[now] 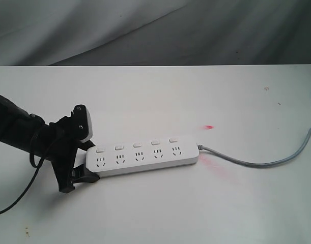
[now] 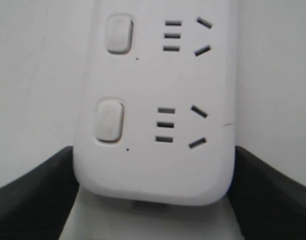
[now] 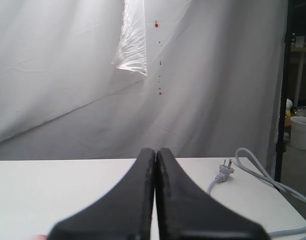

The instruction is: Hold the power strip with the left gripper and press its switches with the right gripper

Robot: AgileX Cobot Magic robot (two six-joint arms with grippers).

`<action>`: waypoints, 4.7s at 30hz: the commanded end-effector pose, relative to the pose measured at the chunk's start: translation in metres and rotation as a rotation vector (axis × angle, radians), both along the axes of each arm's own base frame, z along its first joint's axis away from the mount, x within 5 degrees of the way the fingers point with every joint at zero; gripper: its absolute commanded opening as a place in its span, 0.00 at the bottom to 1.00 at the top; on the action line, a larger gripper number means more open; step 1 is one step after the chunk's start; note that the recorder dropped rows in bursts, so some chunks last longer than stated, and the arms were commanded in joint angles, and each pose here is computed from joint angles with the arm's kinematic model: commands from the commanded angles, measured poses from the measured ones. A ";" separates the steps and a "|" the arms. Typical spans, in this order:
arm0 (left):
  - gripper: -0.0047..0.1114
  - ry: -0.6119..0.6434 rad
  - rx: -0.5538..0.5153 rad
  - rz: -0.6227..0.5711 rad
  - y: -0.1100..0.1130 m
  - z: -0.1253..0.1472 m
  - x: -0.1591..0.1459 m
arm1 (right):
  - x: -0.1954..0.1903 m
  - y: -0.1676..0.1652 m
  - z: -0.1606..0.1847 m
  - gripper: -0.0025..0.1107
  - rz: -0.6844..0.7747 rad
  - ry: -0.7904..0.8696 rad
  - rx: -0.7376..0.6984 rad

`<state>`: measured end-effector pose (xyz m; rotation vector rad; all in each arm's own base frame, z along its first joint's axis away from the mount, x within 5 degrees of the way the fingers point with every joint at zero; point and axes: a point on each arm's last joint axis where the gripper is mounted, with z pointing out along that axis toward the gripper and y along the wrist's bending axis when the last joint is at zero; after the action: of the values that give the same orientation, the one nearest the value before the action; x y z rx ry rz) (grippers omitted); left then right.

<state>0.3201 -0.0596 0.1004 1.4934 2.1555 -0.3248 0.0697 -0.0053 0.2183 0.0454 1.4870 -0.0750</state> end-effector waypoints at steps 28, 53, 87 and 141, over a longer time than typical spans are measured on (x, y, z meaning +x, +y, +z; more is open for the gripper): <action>0.44 -0.016 0.032 0.002 0.003 -0.003 0.002 | 0.000 0.000 -0.001 0.02 0.003 0.000 -0.009; 0.44 -0.016 0.032 0.002 0.003 -0.003 0.002 | 0.017 0.004 0.115 0.02 0.062 0.262 0.059; 0.44 -0.016 0.032 0.002 0.003 -0.003 0.002 | 0.208 0.205 0.092 0.02 1.081 0.787 -0.580; 0.44 -0.016 0.032 0.002 0.003 -0.003 0.002 | 0.267 0.284 -0.057 0.43 1.377 0.602 -0.549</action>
<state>0.3204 -0.0593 0.1005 1.4889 2.1567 -0.3227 0.3385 0.2721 0.1668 -1.5366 1.7407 0.6369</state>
